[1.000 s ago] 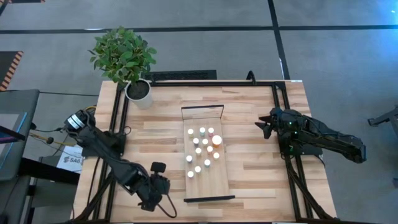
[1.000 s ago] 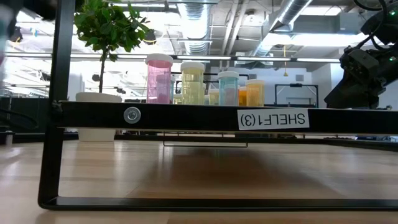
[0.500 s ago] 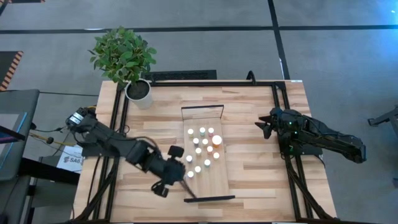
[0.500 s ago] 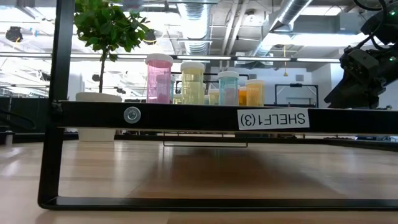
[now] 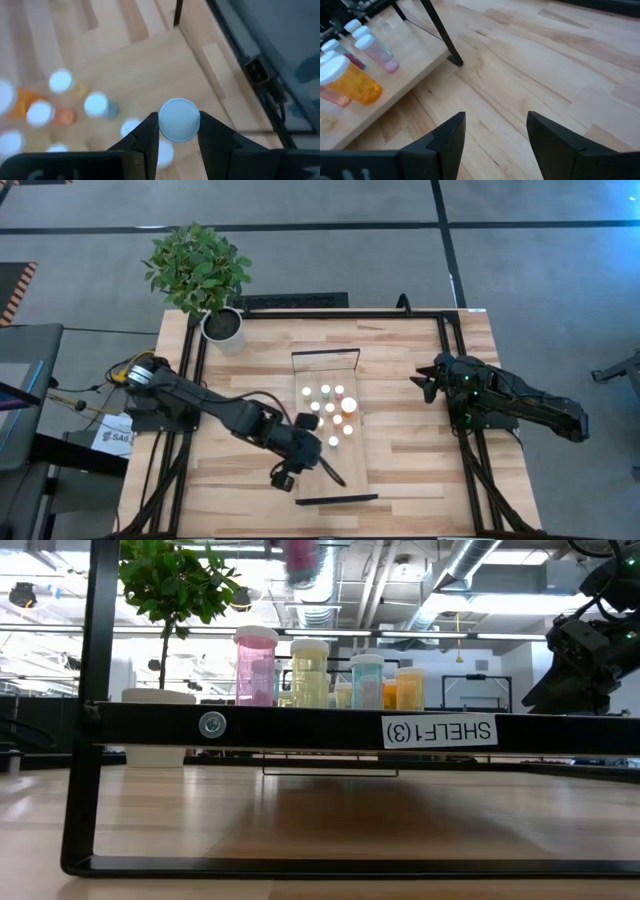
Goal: Pick and place medicine bottles onto shelf by color
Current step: Put the blue pill bottle on the shelf
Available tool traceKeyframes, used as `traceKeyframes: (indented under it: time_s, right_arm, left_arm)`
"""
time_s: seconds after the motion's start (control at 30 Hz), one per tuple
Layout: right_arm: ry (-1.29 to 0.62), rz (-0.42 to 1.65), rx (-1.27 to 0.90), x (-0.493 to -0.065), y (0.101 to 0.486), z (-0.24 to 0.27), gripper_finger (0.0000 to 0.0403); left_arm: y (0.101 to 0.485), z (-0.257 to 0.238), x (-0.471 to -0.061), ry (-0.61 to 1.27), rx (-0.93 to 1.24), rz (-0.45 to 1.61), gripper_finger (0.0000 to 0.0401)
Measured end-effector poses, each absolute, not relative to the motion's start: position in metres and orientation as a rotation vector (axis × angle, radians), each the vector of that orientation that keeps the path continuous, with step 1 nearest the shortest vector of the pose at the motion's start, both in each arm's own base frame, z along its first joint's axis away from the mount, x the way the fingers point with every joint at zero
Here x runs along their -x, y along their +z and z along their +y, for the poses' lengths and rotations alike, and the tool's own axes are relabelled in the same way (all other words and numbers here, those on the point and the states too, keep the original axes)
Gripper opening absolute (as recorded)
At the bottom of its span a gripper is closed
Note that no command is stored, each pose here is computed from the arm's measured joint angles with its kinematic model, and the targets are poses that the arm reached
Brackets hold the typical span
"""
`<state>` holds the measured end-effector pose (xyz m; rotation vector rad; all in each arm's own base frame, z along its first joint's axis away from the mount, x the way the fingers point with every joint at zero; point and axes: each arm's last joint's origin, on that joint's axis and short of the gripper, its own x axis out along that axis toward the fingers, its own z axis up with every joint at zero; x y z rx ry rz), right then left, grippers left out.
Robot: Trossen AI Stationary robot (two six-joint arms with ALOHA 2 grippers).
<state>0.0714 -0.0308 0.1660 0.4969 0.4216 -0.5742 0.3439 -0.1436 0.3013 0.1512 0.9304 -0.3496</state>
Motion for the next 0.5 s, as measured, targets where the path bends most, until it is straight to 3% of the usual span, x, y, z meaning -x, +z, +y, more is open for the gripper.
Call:
traceKeyframes:
  time_s: [0.5]
  right_arm:
    - [-0.573, 0.418, -0.497, -0.071, 0.166, -0.031, 0.0234]
  left_arm:
    - [0.292, -0.149, -0.408, -0.371, -0.159, 0.962, 0.0096]
